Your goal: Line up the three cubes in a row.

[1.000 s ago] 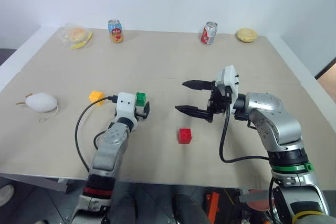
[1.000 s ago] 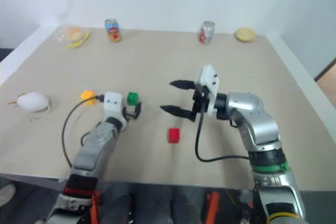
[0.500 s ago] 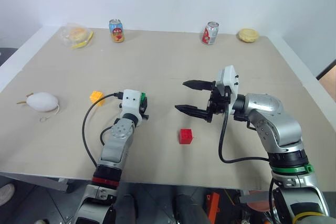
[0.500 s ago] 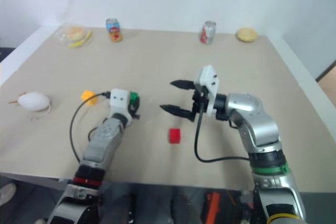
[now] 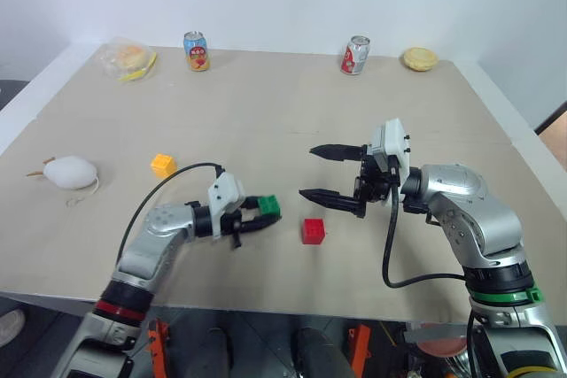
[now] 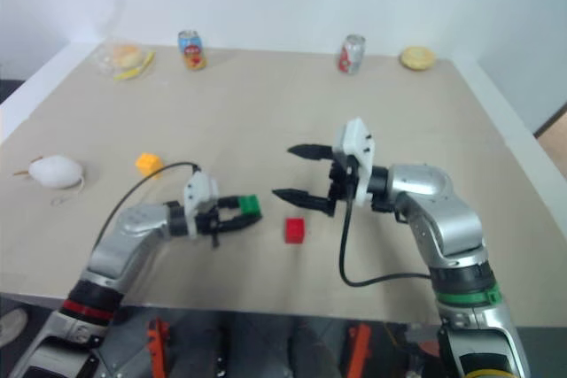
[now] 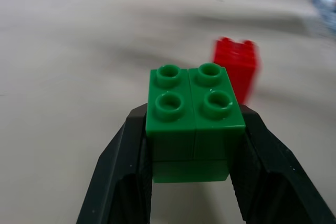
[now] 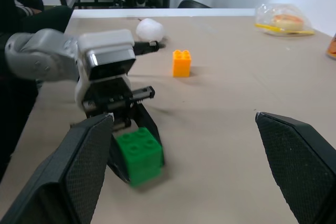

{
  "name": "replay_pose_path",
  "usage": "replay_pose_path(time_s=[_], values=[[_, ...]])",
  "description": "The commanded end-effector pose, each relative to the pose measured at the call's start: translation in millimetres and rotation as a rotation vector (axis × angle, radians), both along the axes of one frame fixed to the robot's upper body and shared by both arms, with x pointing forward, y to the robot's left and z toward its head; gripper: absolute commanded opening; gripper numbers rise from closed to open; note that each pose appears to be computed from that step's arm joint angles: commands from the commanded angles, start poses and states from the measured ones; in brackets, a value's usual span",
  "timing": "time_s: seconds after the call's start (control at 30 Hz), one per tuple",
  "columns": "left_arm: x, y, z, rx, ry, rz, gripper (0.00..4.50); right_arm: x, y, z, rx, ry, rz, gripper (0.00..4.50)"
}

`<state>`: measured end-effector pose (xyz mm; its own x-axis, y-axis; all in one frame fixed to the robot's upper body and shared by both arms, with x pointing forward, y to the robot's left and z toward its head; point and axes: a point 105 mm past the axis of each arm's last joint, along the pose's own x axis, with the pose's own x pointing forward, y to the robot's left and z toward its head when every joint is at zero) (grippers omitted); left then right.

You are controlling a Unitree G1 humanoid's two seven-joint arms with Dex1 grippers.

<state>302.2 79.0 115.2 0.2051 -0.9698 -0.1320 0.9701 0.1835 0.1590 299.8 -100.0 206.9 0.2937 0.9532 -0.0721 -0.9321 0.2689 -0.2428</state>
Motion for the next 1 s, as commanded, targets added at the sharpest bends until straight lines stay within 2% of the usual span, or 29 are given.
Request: replay_pose_path(time_s=[0.03,0.23,0.5,0.93,1.0], values=[[6,4,11,0.023,-0.039,-0.096,1.35,-10,-1,15,0.017,-0.064,0.009,4.50],[22,1,8,0.087,-0.084,-0.156,1.35,-20,-4,10,0.006,-0.061,-0.008,4.50],[13,4,-10,0.176,-0.061,-0.272,1.35,-33,-20,-2,-0.063,-0.020,-0.034,4.50],[16,4,-15,0.189,-0.048,-0.250,1.35,-32,-22,-3,-0.076,-0.017,-0.043,4.50],[17,4,-16,0.193,-0.049,-0.247,2.41,-31,-22,-3,-0.075,-0.019,-0.042,4.50]])
